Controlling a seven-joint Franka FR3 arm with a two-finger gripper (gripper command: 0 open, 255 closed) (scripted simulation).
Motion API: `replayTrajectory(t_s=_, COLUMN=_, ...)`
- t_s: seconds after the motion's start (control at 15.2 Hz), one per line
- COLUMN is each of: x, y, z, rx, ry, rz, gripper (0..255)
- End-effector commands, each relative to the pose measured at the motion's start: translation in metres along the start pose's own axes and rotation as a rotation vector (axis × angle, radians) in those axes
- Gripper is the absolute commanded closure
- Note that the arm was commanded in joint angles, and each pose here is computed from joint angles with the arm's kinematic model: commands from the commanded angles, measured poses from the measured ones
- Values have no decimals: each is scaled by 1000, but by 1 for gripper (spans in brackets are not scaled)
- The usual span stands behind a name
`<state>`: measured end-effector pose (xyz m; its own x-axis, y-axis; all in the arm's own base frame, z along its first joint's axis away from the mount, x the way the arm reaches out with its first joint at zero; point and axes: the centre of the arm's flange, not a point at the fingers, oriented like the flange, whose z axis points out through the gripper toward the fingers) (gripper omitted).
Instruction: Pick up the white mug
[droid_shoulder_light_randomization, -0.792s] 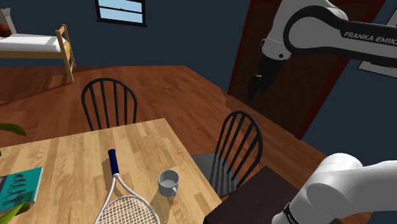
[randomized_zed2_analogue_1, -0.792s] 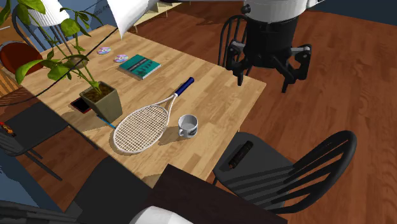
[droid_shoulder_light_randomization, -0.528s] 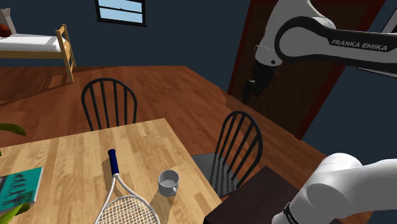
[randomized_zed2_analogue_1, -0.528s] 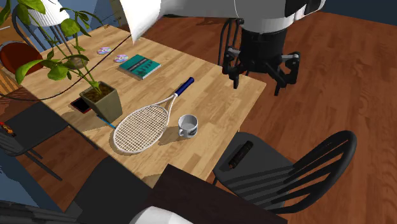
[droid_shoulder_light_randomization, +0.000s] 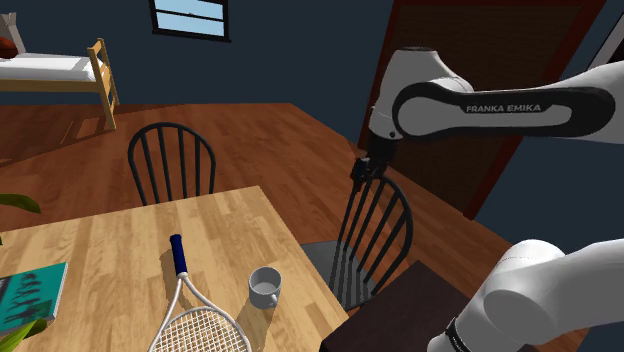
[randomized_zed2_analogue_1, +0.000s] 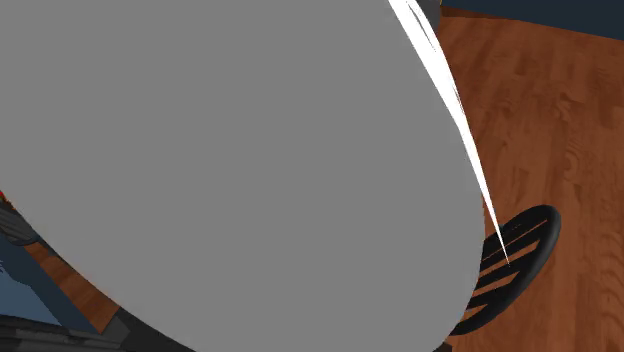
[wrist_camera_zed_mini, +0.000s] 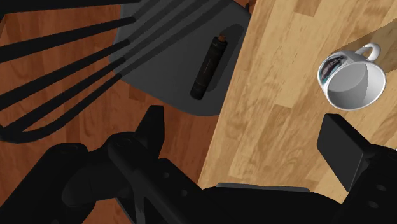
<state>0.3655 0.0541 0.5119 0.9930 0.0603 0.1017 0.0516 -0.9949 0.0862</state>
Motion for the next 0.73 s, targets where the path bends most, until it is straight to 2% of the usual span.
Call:
replayTrajectory(t_s=0.0, x=9, y=-9, z=24, rx=10, ry=-4, rz=-2, gripper=0)
replayTrajectory(t_s=0.66, x=45, y=-66, z=136, rx=56, ry=-31, rz=-15, gripper=0)
